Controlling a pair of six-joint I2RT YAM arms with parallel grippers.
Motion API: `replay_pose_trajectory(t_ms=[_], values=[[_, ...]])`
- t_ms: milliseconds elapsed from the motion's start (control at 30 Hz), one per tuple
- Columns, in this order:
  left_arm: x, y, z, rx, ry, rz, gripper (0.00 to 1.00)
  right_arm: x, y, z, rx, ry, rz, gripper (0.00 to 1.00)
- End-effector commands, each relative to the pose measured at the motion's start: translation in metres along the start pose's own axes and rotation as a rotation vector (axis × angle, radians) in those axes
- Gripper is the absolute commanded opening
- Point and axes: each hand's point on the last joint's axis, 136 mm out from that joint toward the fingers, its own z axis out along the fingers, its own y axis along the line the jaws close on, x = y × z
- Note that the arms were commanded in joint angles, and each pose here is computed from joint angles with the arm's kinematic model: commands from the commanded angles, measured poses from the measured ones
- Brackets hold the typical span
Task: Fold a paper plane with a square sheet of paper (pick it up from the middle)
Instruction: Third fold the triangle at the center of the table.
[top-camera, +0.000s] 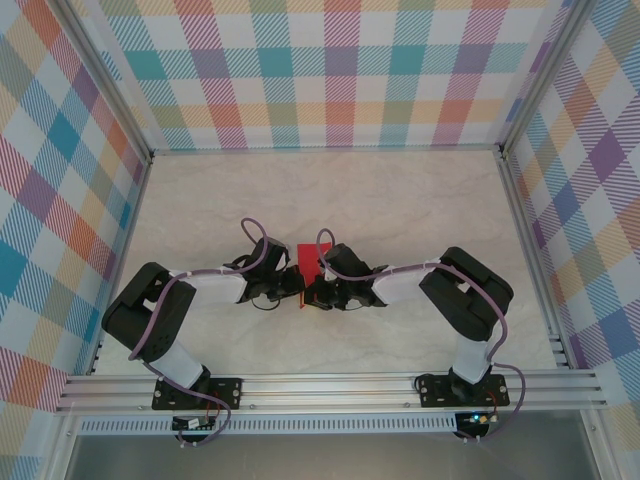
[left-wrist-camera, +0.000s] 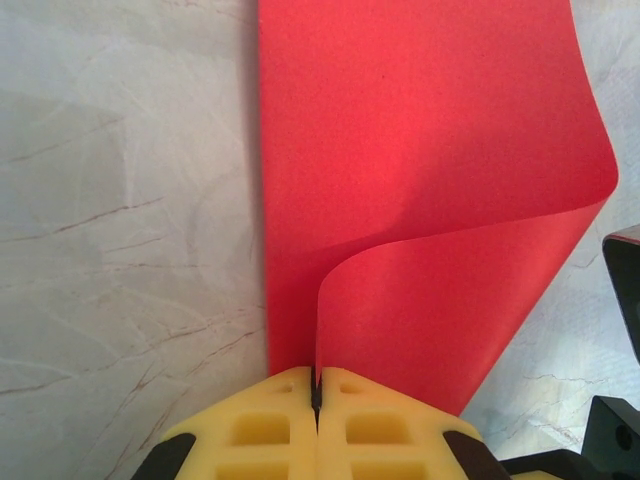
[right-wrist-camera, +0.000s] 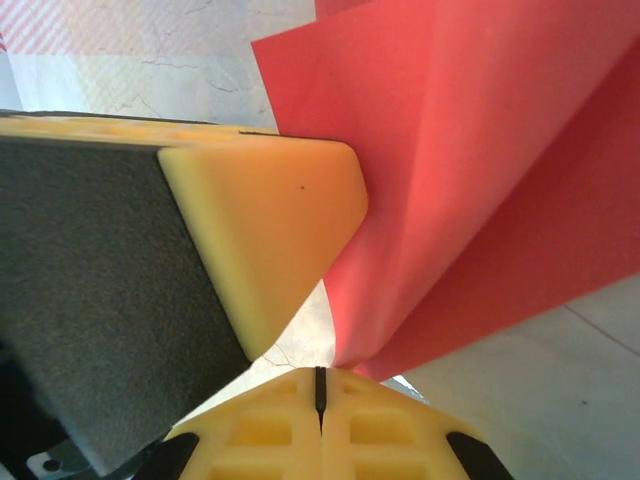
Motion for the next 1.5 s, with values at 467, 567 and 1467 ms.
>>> replay_pose_trajectory(t_ms=[467,567,1467], values=[[0.012,0.019,0.005,-0.074,0.025,-0.014,0.01,0.005,0.014,-0.008,-0.083,-0.029,-0.052,0.03],[0.013,0.020,0.006,-0.076,0.026,-0.014,0.00,0.005,0.018,-0.008,-0.090,-0.027,-0.063,0.03],[0.015,0.022,0.006,-0.079,0.028,-0.020,0.01,0.001,0.021,-0.001,-0.072,-0.028,-0.063,0.02]])
